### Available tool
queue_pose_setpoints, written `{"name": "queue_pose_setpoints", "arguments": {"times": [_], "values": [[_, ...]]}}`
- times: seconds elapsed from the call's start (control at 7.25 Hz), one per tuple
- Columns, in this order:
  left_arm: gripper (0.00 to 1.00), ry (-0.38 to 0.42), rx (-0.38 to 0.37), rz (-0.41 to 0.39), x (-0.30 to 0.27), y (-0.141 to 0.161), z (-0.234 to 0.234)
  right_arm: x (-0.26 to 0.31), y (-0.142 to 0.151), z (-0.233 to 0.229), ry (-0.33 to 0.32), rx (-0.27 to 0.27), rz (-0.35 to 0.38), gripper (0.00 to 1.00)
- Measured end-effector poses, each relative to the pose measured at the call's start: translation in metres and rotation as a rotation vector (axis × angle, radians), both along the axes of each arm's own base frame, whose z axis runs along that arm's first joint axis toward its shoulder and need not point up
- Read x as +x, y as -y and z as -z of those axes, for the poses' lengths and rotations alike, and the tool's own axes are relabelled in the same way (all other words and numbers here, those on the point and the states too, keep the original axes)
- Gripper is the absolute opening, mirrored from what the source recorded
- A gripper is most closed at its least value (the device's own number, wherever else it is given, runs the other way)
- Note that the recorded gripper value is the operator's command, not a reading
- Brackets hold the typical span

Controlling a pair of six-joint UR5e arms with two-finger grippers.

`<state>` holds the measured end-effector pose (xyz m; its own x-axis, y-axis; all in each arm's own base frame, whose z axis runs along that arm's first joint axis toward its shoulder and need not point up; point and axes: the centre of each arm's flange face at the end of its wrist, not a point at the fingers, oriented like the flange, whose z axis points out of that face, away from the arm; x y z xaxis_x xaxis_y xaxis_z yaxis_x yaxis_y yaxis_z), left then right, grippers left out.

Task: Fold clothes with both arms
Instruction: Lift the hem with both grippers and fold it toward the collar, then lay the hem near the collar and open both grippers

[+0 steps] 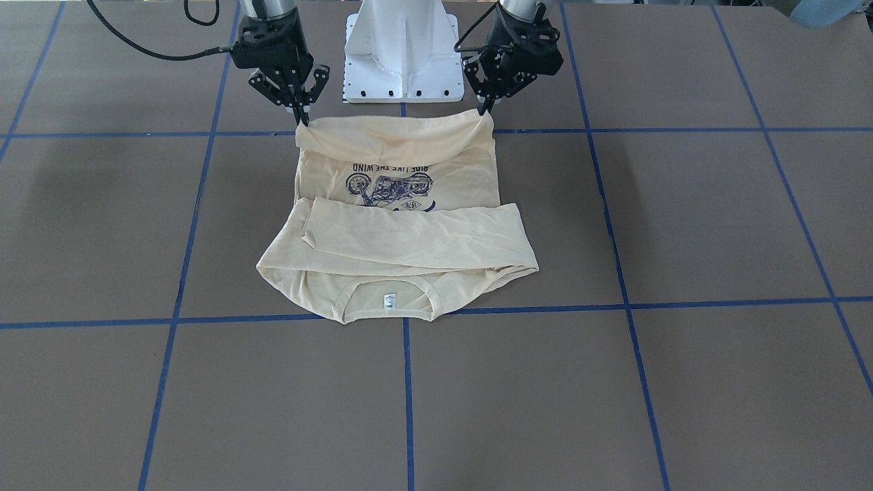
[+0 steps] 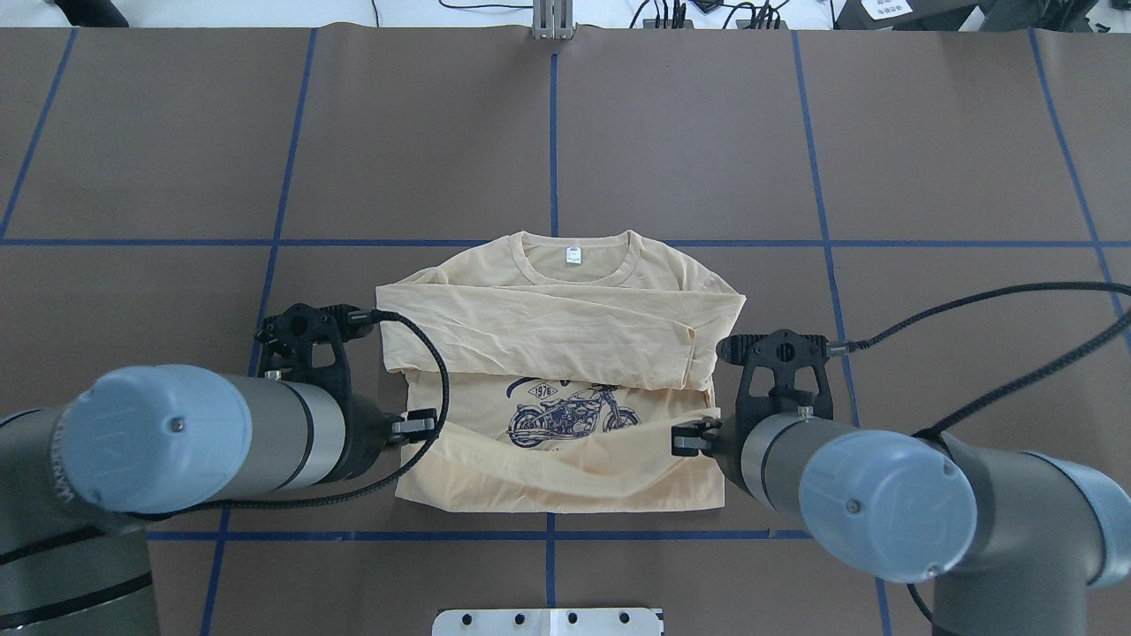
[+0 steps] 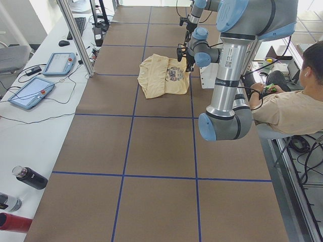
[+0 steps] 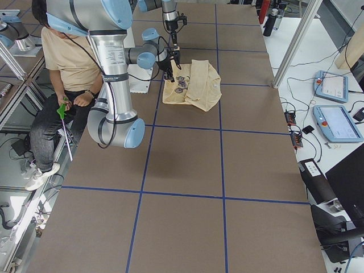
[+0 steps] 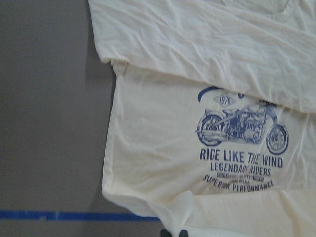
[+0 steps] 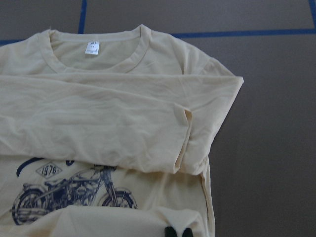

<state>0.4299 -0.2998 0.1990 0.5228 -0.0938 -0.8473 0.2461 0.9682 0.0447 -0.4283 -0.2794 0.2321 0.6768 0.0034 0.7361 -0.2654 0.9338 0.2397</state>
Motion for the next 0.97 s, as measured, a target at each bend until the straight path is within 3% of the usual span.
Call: {"name": "queue_pose_setpoints", "arguments": {"times": [0.55, 0.97], "values": [[0.0, 0.043, 0.022, 0.179, -0.018, 0.086, -0.001, 0.008, 0.084, 0.015, -0.021, 0.027, -0.123, 0.0], [0.0, 0.07, 0.049, 0.248, 0.013, 0.136, -0.022, -0.008, 0.119, -0.006, -0.09, 0.006, -0.158, 0.0]]}}
